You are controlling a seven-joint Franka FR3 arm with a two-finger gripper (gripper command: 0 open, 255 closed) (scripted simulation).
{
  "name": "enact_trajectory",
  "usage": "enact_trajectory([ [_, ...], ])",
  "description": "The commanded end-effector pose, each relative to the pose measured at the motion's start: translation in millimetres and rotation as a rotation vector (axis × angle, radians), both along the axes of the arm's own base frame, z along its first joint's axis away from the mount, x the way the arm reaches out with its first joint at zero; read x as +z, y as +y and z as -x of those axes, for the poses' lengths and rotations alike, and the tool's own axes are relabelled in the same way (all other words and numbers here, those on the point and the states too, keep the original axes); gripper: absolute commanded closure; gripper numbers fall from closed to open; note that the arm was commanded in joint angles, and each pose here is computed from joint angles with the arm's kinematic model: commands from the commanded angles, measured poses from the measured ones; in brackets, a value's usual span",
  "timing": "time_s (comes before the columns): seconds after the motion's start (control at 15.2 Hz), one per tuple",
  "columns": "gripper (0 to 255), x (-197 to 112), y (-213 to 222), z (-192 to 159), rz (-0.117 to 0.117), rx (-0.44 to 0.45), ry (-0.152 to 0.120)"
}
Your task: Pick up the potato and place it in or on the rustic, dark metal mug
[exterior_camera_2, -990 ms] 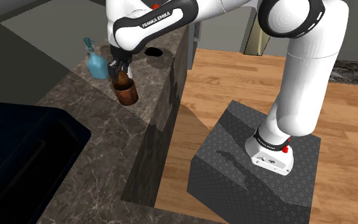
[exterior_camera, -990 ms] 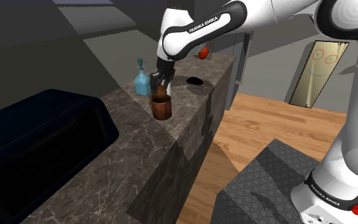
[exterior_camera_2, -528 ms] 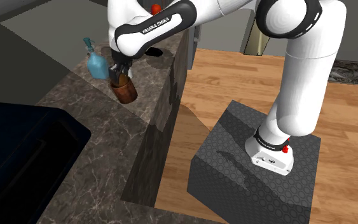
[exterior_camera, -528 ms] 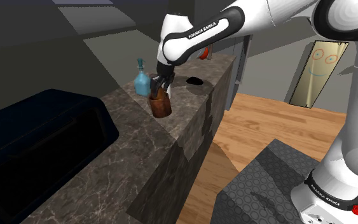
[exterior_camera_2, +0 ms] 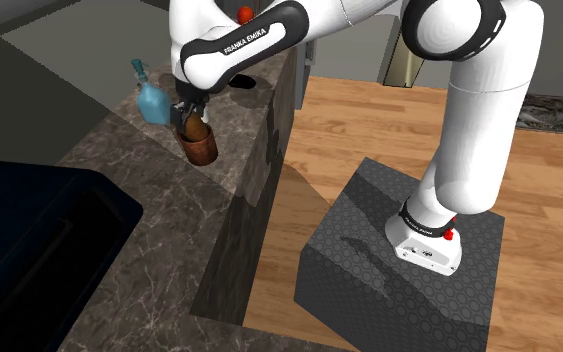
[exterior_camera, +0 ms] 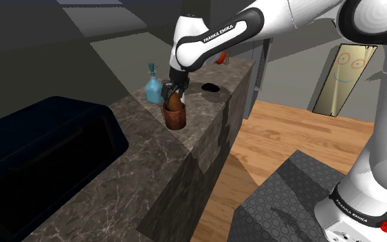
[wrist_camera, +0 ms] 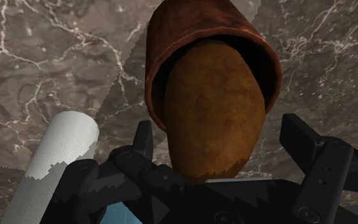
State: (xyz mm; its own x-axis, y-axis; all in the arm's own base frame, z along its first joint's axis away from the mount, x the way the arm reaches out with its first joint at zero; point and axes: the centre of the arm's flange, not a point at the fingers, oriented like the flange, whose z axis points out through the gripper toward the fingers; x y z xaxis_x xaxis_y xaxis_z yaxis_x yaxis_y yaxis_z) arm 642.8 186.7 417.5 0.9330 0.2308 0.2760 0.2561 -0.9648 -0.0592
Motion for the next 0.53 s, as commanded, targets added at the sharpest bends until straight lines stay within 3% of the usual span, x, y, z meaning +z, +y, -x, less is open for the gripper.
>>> enact_trajectory([
  [0.0, 0, 0, 0, 0, 0.0, 0.0, 0.0],
  [0.07, 0, 0, -1, 0, 0.0, 0.0, 0.0],
  [0.33, 0, 48, -7, 13, 0.0, 0.0, 0.0],
  [0.46, 0, 48, -7, 13, 0.0, 0.0, 0.0],
])
